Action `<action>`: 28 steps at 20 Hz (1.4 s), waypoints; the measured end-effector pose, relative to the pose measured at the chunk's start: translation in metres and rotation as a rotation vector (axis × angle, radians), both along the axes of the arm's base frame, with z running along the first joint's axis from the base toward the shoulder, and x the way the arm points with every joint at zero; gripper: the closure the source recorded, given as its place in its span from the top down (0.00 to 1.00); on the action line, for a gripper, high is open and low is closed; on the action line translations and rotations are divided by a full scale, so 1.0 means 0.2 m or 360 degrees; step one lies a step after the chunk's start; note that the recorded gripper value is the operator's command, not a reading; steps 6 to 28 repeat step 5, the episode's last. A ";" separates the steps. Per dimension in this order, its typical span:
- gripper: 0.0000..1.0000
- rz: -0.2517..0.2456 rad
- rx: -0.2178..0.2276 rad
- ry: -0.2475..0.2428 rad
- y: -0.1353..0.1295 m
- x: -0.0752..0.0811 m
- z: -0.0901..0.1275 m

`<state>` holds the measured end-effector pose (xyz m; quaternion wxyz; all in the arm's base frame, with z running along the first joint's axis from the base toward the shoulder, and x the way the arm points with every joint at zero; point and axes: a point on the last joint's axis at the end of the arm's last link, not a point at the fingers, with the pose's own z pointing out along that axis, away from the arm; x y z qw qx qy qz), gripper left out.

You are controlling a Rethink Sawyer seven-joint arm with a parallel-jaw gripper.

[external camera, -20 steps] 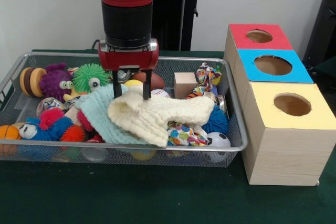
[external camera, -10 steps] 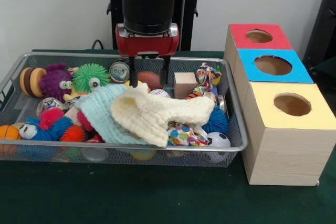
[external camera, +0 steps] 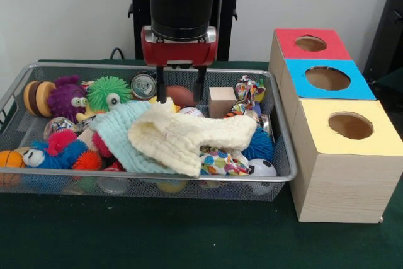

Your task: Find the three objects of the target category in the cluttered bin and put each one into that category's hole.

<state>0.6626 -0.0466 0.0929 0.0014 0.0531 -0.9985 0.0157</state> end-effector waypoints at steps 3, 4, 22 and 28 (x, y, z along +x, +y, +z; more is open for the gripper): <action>1.00 -0.0013 -0.0013 -0.0007 -0.03 -0.01 0.00; 1.00 -0.0018 -0.0017 -0.0010 -0.04 -0.01 0.00; 1.00 -0.0021 -0.0019 -0.0012 -0.05 -0.01 0.00; 1.00 -0.0021 -0.0019 -0.0012 -0.05 -0.01 0.00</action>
